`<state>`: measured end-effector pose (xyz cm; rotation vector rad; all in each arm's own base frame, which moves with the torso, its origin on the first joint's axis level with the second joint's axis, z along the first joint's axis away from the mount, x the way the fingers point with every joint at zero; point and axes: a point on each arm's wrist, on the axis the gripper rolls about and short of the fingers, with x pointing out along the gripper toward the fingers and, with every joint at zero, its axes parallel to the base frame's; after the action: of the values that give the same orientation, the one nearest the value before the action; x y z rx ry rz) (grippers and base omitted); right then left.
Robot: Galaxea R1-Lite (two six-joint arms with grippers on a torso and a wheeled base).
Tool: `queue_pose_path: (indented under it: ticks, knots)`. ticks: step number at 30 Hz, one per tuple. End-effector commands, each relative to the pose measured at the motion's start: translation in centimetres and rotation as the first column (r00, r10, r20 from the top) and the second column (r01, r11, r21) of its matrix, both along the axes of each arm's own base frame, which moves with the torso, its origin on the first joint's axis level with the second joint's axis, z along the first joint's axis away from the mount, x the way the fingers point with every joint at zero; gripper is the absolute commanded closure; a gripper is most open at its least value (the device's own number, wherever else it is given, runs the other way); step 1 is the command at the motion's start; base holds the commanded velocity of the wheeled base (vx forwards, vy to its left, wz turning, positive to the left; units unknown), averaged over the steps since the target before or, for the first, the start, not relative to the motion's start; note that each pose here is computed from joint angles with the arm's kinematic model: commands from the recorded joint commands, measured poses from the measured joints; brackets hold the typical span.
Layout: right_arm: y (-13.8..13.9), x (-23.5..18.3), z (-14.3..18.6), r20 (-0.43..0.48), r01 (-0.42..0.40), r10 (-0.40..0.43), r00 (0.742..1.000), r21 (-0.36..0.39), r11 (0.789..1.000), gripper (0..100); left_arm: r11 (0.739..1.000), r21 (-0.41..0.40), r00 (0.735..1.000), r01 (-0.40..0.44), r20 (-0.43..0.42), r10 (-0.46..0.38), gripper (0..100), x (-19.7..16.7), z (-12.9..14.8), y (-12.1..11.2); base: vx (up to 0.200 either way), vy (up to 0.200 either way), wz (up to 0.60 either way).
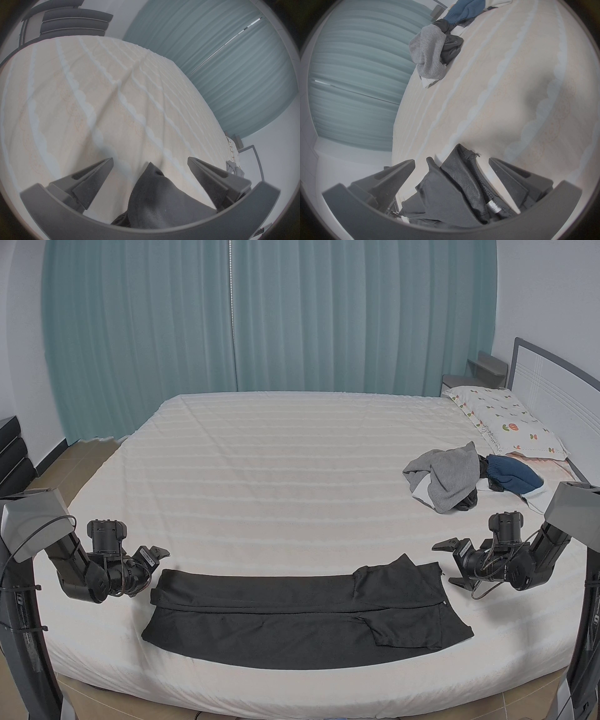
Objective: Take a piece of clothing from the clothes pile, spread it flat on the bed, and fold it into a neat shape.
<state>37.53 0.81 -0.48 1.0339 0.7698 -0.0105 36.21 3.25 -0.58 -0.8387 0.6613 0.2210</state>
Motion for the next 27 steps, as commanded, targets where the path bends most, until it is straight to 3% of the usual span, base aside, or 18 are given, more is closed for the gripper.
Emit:
queue_pose_path:
  ticks: [1,5,7,10,19,24,27]
  knots:
    - [-0.5,0.0,0.6,0.011,0.003,-0.003,1.000,0.022,1.000,0,1.000,0.004,0.999,-0.013,0.038,0.012,0,-0.6,1.7,0.4,0.000,0.000,0.00]
    - [-0.5,-0.1,0.7,0.011,-0.003,0.003,1.000,0.026,1.000,0,1.000,0.004,0.997,-0.004,0.074,0.004,0,-1.5,3.5,-0.3,0.000,0.000,0.00]
    - [-0.5,-0.2,0.7,0.011,-0.003,0.003,1.000,0.026,1.000,0,0.998,-0.057,0.993,0.000,0.115,0.006,0,-2.0,5.5,-2.1,0.000,0.000,0.00]
    - [-0.5,-0.2,0.7,0.011,-0.003,0.003,1.000,0.026,1.000,0,0.994,-0.108,0.994,0.025,0.113,-0.013,0,-2.6,6.0,-4.1,0.000,0.000,0.00]
    - [-0.5,-0.2,0.7,0.009,-0.003,0.003,1.000,0.026,1.000,0,0.989,-0.106,0.995,0.099,0.003,-0.100,0,-3.2,2.8,-7.0,0.000,0.000,0.00]
    - [-0.5,-0.2,0.6,0.008,-0.003,0.003,1.000,0.027,1.000,0,0.990,-0.090,0.992,0.112,-0.050,-0.117,0,-3.6,1.4,-7.1,0.000,0.000,0.00]
    - [-0.5,-0.3,0.6,0.003,-0.003,0.003,1.000,0.027,1.000,0,0.987,-0.025,0.984,0.156,-0.082,-0.158,0,-3.9,0.4,-6.6,0.000,0.000,0.00]
